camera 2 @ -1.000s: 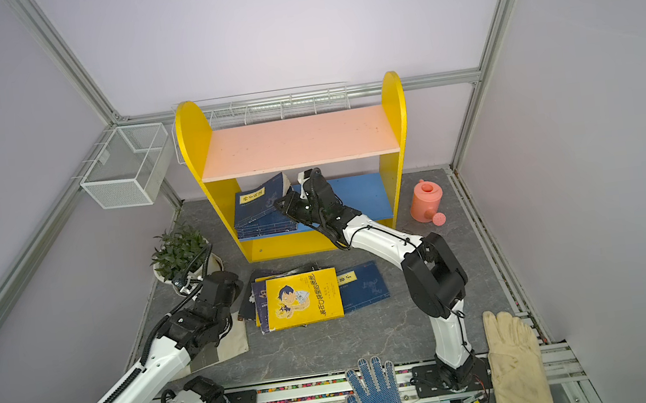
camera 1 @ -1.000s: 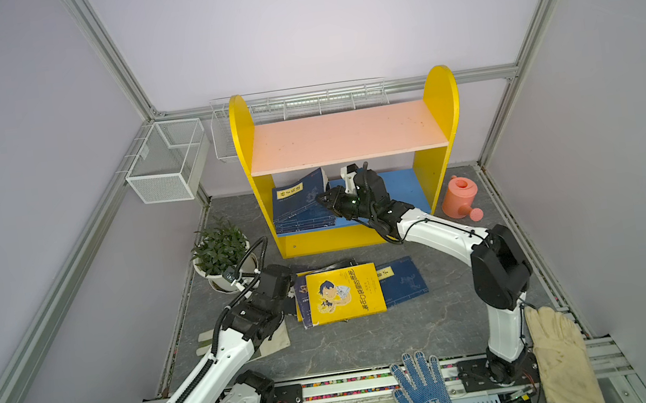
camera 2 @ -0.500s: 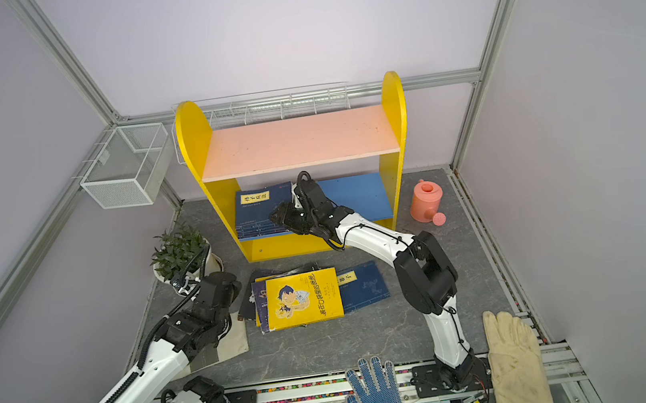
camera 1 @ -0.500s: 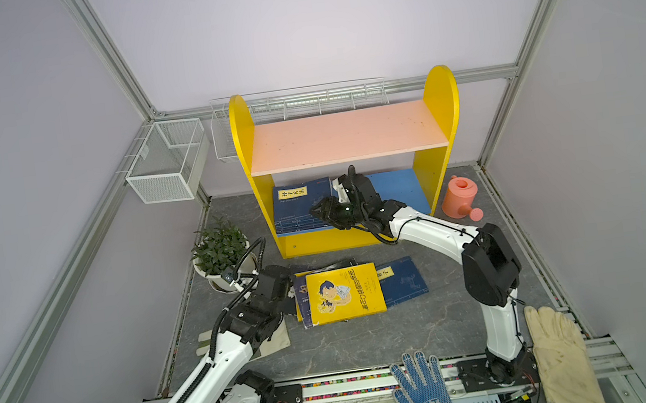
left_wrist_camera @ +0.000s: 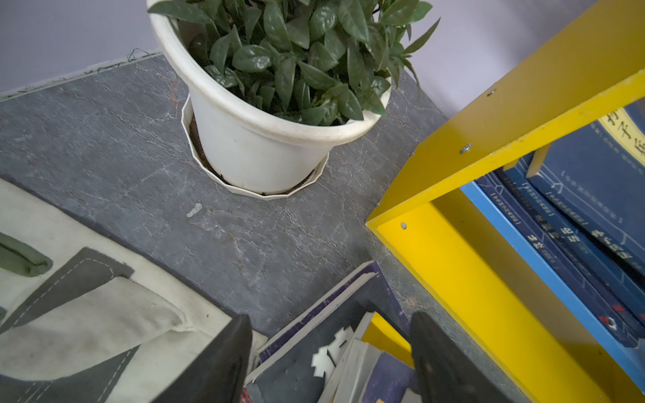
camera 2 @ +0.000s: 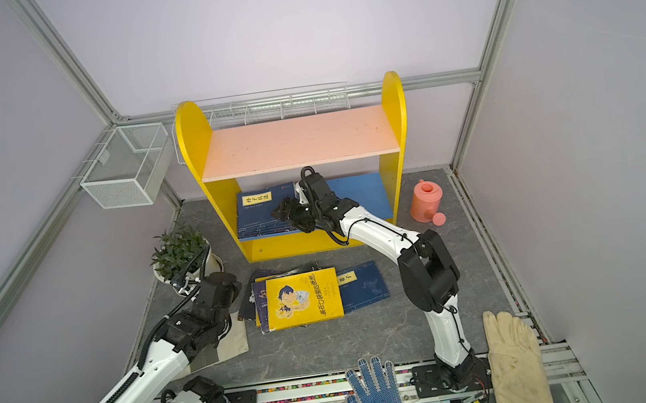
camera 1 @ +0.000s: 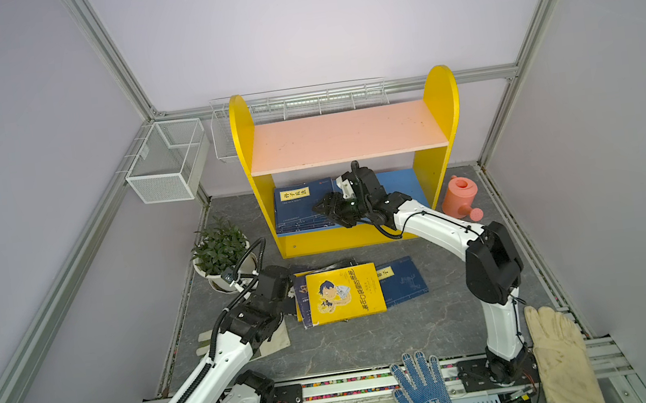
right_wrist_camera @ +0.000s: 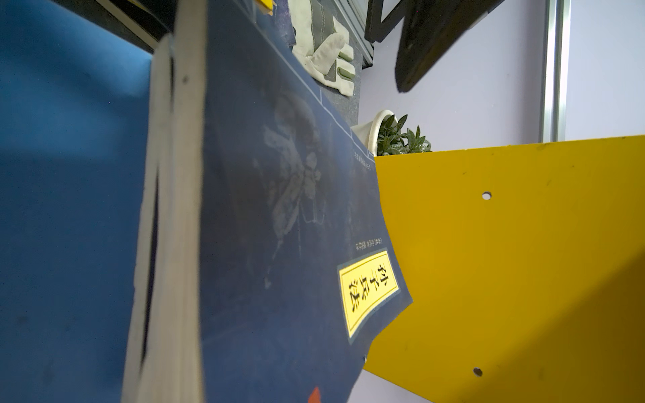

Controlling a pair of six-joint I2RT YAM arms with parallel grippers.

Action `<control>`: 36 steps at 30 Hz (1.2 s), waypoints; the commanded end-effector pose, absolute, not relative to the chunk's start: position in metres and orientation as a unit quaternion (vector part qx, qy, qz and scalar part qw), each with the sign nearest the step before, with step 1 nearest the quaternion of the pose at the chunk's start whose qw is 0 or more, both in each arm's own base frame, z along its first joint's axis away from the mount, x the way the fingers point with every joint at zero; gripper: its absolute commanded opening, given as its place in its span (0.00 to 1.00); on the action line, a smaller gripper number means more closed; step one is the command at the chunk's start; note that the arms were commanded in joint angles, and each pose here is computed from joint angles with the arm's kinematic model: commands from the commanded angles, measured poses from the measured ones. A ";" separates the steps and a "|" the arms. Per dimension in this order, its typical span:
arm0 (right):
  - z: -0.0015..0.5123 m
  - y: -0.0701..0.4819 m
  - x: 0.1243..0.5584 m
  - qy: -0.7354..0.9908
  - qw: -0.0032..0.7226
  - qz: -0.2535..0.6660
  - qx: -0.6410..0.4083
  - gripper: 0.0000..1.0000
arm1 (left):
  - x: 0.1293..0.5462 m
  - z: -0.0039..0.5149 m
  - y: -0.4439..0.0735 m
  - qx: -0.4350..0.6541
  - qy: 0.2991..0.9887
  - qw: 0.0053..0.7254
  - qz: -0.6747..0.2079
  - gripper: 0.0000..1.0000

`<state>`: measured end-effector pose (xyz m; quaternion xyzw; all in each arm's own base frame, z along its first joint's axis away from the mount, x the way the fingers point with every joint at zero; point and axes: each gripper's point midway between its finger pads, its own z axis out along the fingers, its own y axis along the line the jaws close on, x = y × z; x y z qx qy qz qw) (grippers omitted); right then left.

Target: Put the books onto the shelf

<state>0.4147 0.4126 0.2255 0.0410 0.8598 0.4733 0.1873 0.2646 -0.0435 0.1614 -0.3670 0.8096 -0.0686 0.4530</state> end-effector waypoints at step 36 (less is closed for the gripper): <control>0.258 0.361 0.416 0.881 0.326 0.323 -0.117 0.69 | 0.267 0.164 -0.046 -0.362 0.808 0.457 -0.080 0.73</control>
